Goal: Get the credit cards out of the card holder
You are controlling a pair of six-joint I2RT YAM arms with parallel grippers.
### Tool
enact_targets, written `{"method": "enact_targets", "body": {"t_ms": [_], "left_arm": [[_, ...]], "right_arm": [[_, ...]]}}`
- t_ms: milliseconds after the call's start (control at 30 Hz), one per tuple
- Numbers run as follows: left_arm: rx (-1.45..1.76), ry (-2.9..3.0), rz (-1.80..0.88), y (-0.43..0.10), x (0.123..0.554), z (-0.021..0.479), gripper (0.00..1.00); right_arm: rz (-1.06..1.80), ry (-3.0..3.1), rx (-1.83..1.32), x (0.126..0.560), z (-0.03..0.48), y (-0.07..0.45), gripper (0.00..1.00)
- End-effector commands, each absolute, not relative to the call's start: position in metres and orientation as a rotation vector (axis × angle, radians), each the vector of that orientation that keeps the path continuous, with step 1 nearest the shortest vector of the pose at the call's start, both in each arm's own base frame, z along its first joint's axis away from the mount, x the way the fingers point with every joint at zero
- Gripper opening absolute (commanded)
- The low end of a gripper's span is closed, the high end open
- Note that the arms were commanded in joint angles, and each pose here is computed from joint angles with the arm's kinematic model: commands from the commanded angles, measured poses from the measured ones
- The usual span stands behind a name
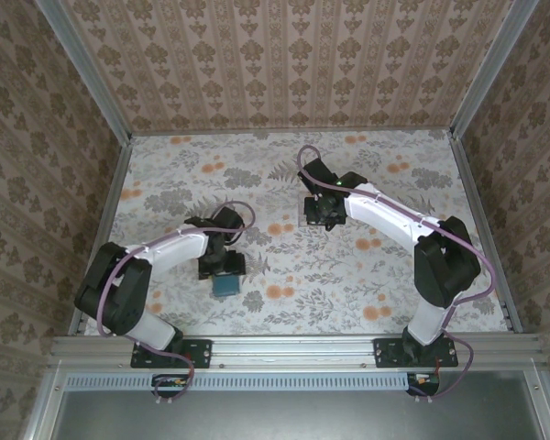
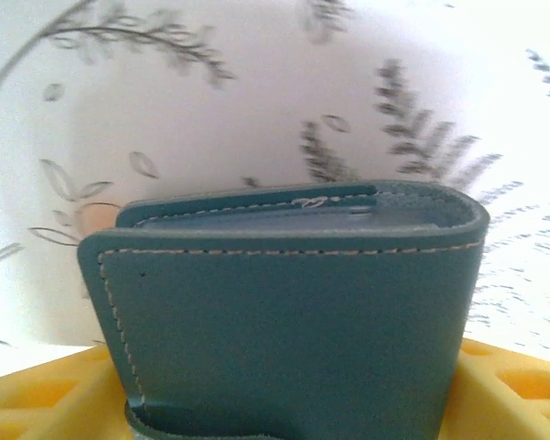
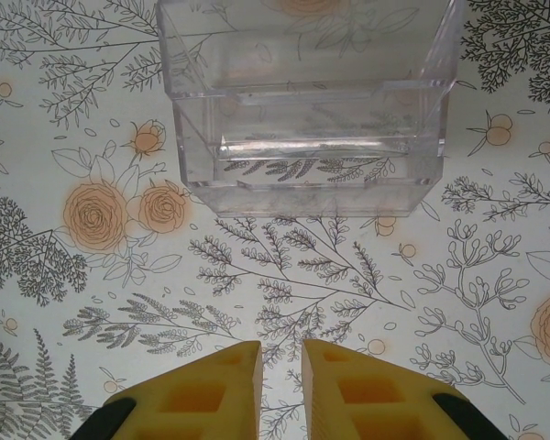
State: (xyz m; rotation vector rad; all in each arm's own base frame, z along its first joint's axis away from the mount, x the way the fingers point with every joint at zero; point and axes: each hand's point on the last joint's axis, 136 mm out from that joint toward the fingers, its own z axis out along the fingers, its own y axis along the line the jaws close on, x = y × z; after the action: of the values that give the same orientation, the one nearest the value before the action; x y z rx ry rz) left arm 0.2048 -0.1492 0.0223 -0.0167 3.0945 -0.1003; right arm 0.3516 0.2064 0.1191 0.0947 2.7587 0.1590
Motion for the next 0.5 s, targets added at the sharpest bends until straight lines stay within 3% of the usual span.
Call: {"method": "enact_targets", "body": {"t_ms": [0,467], "left_arm": [[-0.002,3.1,-0.087,-0.164,0.203,0.033,0.76],[0.159,3.04,-0.236,-0.28,0.202,0.052,0.76]], "right_arm": [[0.179,2.734,0.089,0.349,0.131,0.204,0.19],[0.169,2.724,0.189,0.339,0.129,0.158,0.19]]}}
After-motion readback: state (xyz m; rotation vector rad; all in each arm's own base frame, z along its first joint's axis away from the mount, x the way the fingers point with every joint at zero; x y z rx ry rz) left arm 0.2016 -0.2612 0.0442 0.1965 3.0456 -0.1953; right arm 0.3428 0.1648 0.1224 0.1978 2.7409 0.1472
